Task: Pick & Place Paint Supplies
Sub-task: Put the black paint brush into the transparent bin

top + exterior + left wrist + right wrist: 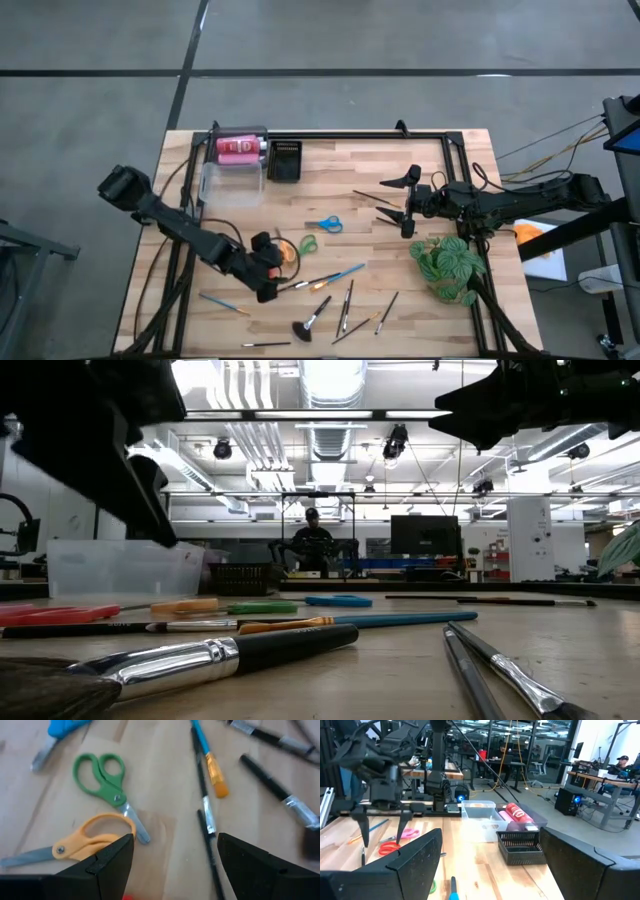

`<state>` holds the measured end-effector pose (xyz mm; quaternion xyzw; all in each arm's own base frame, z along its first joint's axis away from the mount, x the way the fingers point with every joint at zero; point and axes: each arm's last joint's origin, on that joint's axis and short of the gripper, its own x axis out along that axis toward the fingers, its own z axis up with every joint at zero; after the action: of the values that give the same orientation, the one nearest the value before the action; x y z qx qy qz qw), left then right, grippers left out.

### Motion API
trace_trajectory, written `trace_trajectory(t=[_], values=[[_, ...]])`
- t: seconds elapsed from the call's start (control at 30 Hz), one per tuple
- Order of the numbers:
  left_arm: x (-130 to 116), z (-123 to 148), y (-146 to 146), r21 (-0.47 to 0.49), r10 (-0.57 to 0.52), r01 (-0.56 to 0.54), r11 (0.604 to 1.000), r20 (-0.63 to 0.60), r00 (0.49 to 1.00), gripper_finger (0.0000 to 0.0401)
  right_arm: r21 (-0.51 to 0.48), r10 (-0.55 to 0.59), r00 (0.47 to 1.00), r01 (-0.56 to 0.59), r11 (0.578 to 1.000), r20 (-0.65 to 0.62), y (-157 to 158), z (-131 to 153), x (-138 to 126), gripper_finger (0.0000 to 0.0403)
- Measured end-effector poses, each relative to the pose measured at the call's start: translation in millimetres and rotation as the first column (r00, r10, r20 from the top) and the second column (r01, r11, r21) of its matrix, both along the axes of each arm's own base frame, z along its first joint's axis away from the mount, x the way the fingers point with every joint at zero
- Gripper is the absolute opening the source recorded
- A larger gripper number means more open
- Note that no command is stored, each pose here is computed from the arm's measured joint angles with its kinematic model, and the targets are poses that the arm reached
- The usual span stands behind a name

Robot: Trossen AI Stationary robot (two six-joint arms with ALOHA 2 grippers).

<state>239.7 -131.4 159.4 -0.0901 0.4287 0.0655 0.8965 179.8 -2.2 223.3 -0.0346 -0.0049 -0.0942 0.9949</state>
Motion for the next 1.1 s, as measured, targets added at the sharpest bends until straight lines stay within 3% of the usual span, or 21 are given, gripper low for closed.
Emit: trace_trajectory(t=[0.47, 1.1], values=[[10.4, -24.9, -16.4, -0.096, 0.039, -0.047, 0.994, -0.081, 0.996, 0.0291, 0.000, 0.000, 1.000, 0.000, 1.000, -0.001, 0.0, -0.1, 0.0, 0.0331], [6.1, -42.9, -17.8, -0.034, 0.036, -0.042, 0.999, -0.150, 0.988, 0.0291, 0.000, 0.000, 1.000, 0.000, 1.000, -0.001, 0.0, -0.1, 0.1, 0.0331]])
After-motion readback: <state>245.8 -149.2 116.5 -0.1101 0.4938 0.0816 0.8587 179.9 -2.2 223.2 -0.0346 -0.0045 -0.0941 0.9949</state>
